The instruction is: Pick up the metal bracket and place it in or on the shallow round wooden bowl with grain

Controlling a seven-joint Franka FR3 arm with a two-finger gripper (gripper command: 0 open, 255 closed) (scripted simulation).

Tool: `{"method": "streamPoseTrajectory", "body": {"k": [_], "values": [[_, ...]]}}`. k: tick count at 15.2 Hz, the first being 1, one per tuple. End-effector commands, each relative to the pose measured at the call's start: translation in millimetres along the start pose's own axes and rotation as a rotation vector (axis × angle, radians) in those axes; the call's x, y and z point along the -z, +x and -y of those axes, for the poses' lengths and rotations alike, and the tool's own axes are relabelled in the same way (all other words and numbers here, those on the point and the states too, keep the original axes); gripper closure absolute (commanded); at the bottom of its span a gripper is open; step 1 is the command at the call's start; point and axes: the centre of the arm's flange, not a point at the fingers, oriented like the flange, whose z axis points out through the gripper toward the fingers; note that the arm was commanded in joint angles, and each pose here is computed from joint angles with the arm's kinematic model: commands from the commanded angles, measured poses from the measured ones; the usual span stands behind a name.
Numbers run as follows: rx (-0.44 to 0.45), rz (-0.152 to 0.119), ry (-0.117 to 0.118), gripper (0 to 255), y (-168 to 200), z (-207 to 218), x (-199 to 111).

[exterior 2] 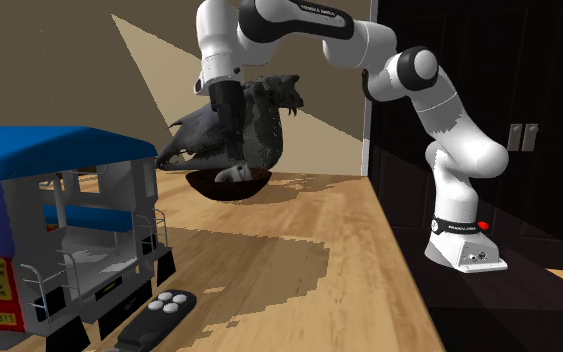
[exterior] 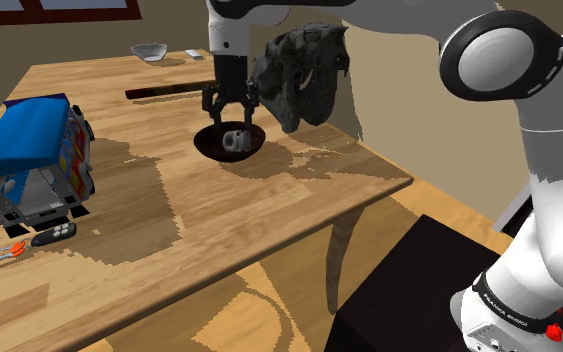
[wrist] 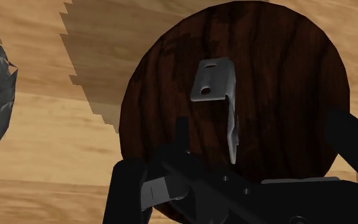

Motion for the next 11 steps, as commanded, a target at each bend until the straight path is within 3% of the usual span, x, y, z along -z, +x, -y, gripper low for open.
{"method": "streamPoseTrajectory", "body": {"k": [1, 3, 11], "values": [[0.000, 0.001, 0.000, 0, -0.3, -0.4, 19.9], [0.000, 0.001, 0.000, 0, -0.4, -0.4, 43.5], [0.000, 0.001, 0.000, 0, -0.3, -0.4, 43.5]]}}
